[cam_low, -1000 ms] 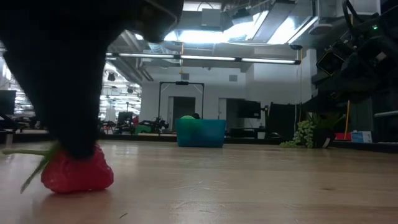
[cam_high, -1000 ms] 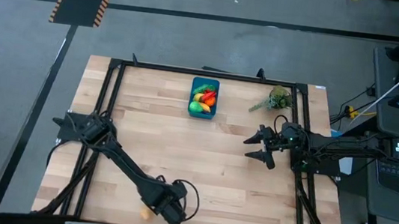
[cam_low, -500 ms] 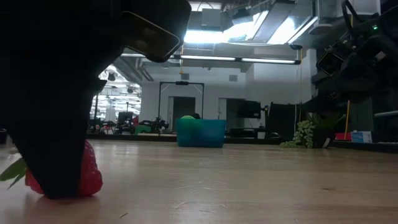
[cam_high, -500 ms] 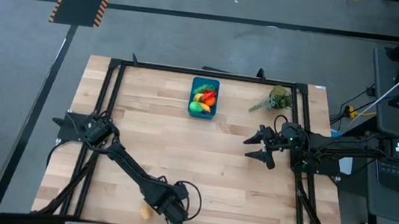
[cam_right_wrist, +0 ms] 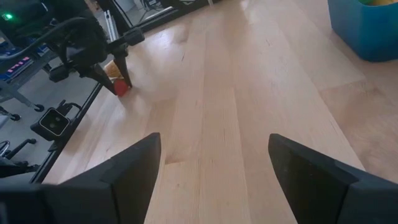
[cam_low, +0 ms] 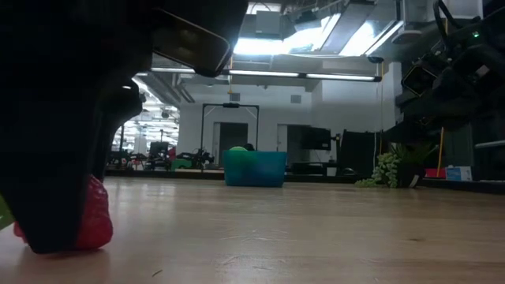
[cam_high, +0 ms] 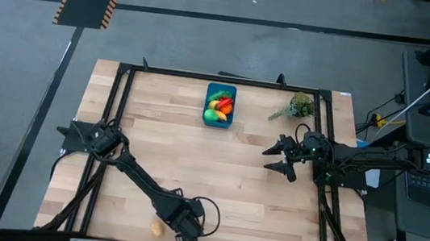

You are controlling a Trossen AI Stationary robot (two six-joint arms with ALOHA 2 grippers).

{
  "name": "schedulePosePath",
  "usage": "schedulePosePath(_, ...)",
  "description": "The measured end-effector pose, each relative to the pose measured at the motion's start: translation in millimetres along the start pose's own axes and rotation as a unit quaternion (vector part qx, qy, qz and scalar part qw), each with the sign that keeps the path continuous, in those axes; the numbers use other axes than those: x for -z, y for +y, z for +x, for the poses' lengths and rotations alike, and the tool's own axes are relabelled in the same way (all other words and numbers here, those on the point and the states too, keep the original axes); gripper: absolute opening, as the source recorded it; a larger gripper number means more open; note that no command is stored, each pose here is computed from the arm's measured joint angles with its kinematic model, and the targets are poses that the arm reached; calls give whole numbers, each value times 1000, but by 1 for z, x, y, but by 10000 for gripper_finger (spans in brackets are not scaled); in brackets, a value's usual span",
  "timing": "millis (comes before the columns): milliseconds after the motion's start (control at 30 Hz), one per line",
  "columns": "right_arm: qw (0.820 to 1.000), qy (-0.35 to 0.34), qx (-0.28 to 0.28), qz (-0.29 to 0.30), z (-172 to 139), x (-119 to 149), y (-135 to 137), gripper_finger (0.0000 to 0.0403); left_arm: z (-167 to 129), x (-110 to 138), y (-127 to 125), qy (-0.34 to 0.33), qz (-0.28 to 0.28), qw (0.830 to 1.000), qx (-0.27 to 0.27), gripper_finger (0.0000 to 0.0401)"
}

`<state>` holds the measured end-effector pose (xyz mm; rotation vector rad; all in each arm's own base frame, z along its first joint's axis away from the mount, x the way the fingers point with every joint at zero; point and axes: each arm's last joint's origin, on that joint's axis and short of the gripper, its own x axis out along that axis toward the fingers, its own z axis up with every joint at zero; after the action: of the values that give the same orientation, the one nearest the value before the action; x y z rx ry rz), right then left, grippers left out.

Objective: Pick and placing Produce into tupperware
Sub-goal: Put the strawberry into the blue bin

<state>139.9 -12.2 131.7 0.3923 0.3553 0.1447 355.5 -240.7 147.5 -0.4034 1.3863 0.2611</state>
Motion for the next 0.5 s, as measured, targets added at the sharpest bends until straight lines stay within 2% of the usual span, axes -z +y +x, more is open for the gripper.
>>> schedulePosePath(267,1000,0,0,-1,0,0,0,299,-1,0,0,8,60,998,4,127)
schedulePosePath(500,1000,0,0,-1,0,0,0,299,-2,-5,8,20,89,996,-9,127)
